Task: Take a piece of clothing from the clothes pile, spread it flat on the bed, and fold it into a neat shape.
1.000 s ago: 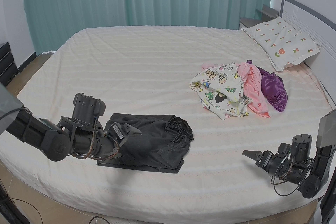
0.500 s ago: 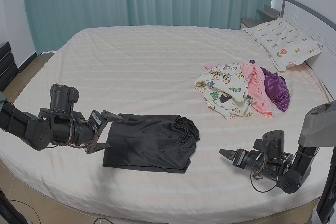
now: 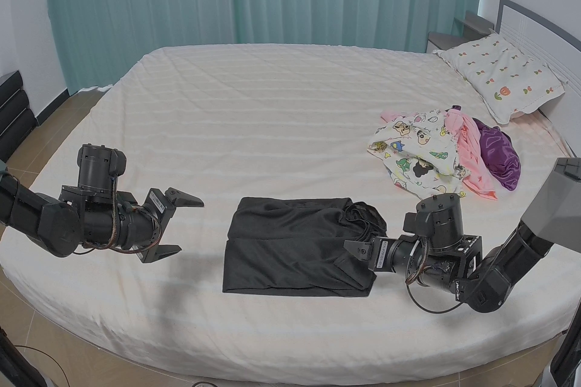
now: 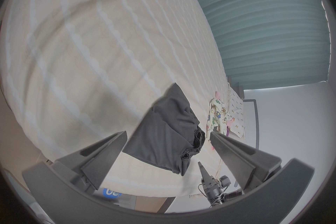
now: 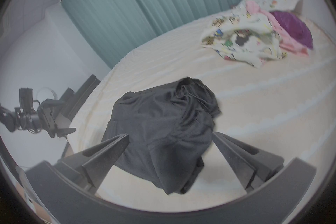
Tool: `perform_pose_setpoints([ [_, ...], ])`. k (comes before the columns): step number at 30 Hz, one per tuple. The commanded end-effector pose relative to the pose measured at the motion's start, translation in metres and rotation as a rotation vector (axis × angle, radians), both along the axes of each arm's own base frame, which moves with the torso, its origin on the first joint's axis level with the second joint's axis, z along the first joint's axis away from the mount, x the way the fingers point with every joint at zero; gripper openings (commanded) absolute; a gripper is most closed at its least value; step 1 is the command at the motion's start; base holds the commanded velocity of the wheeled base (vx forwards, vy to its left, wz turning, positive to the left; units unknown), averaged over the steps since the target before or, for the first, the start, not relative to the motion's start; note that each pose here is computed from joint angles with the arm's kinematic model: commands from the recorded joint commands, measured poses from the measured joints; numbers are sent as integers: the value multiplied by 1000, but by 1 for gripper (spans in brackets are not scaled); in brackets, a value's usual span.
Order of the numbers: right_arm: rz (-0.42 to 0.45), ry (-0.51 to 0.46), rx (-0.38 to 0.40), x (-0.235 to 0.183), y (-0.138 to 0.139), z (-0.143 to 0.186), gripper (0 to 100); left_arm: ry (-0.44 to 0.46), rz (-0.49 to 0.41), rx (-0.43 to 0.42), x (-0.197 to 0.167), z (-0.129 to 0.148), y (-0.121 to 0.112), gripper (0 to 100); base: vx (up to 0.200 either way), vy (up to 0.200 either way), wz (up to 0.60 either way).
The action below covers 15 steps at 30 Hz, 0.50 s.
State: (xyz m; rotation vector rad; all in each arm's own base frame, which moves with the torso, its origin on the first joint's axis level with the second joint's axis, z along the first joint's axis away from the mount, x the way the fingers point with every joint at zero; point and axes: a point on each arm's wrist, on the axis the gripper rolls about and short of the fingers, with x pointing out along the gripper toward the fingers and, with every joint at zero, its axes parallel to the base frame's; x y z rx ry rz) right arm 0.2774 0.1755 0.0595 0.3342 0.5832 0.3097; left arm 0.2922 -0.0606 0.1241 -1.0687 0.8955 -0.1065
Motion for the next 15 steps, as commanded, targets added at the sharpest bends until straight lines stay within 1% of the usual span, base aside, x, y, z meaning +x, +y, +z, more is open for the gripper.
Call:
perform_pose_setpoints([
  [1, 0, -4, -58, -2, 0, -3, 100, 2, 1, 3, 0, -1, 0, 100, 0, 0, 0],
  [2, 0, -4, -58, -2, 0, -3, 100, 2, 1, 3, 0, -1, 0, 100, 0, 0, 0],
  [3, -12, 26, -91, -2, 0, -14, 100, 6, 1, 4, 0, -2, 0, 100, 0, 0, 0],
  [6, -39, 31, -125, -2, -1, -17, 100, 6, 0, 4, 0, -2, 0, 100, 0, 0, 0],
  [10, -34, 39, -136, -2, -1, -20, 100, 5, 0, 3, 0, -2, 0, 100, 0, 0, 0],
  [12, -42, 57, -158, -1, 0, -29, 100, 8, 0, 4, 0, -3, 0, 100, 0, 0, 0],
  [15, -49, 63, -179, 0, -3, -33, 100, 9, 0, 4, 0, -3, 0, 100, 0, 0, 0],
])
